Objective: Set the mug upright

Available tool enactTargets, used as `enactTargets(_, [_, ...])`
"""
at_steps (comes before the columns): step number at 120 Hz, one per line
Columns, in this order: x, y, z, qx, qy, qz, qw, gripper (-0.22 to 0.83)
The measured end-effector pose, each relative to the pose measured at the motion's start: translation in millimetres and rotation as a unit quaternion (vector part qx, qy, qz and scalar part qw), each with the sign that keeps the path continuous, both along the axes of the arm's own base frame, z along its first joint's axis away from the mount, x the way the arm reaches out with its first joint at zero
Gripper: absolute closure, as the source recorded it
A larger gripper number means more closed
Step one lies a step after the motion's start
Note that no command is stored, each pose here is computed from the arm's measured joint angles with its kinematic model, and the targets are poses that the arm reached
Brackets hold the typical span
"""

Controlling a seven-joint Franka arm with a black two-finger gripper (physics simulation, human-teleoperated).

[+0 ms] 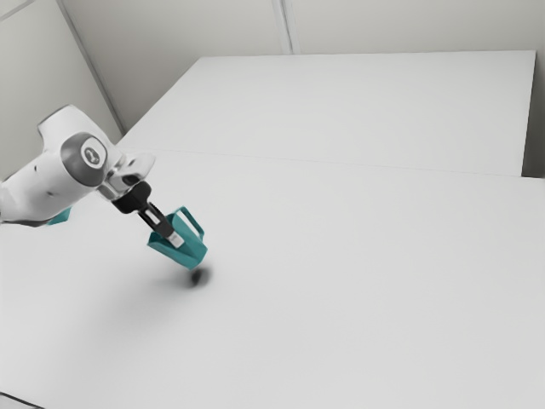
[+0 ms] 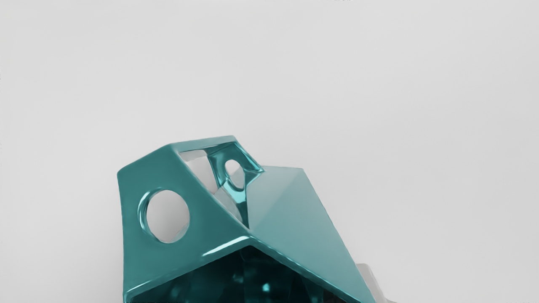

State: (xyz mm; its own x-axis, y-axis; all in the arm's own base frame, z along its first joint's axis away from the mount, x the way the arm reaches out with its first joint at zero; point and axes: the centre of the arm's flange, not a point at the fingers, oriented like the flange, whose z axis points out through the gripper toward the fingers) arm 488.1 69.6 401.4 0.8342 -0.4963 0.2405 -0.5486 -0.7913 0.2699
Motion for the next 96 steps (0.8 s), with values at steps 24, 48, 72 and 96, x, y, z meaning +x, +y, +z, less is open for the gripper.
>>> enactTargets(24, [5,-56,14,0.109,-0.016,-0.028,0.994,0.78])
enactTargets(48, [-3,-90,2,0.155,-0.015,-0.008,0.988,0.78])
enactTargets(72, [-2,-104,-9,0.179,-0.003,0.024,0.983,0.78])
enactTargets(96, [1,-102,-28,0.180,0.023,0.061,0.982,0.78])
